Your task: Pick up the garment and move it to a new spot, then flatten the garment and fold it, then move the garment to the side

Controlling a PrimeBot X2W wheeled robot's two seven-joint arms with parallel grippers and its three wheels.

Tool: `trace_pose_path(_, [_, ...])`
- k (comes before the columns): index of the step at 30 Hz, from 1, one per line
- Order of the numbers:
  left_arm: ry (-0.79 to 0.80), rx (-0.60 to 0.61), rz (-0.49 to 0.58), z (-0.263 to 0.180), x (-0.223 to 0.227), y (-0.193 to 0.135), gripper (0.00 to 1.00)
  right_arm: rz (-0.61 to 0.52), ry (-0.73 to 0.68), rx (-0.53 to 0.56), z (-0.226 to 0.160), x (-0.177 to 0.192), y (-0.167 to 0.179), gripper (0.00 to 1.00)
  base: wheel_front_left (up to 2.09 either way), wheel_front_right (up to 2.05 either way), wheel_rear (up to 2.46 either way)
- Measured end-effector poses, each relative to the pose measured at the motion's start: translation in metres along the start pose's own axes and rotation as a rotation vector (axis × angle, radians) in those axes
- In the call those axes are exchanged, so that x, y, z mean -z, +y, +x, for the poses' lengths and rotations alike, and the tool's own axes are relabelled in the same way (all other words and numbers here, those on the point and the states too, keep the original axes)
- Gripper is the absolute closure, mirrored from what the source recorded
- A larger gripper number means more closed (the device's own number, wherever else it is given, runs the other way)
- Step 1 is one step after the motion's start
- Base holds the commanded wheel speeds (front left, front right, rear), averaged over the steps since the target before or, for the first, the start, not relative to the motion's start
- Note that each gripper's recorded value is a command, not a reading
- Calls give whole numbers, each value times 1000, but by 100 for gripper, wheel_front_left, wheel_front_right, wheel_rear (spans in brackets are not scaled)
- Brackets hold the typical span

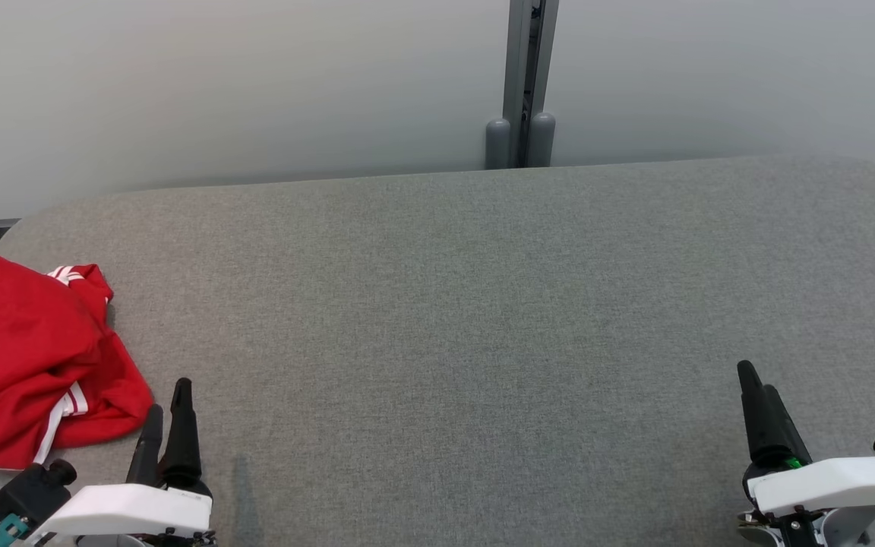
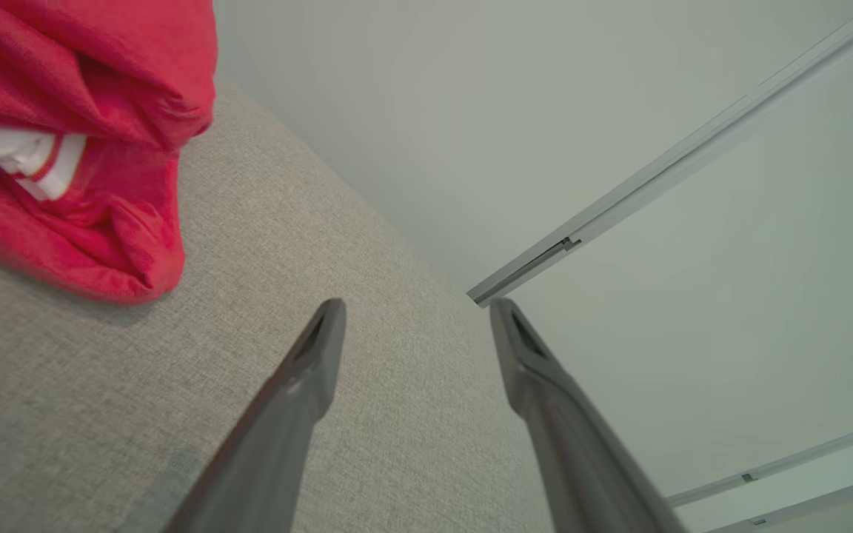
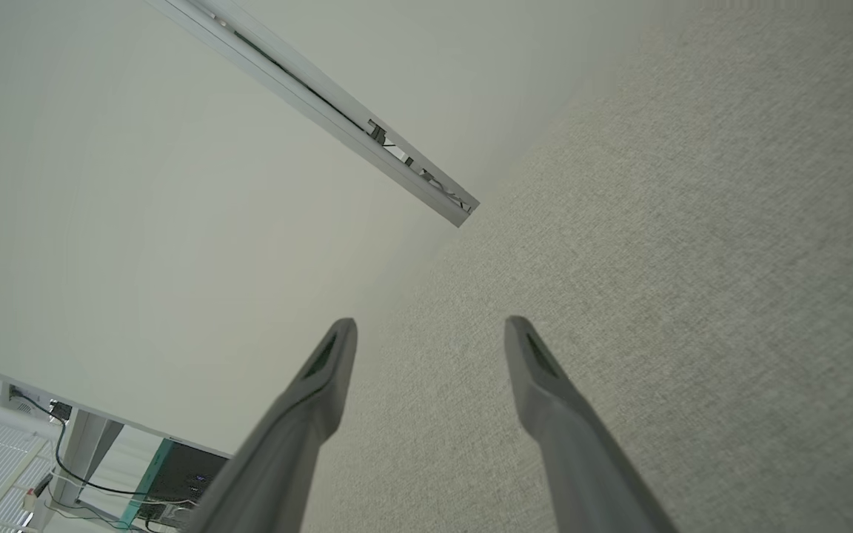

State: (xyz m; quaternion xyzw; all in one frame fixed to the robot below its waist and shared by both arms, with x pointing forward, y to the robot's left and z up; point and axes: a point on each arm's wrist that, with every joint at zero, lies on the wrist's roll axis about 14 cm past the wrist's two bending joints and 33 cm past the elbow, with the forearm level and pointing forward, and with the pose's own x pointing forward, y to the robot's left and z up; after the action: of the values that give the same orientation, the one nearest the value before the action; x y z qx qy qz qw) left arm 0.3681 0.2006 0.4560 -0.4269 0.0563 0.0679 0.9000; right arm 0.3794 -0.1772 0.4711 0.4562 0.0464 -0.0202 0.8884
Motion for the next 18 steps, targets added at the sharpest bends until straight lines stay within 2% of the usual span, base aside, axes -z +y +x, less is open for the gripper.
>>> trace_pose_path(18, [4,-8,284,1,6,3,0,-237,-13,-20,6,0,3,0,0,0,0])
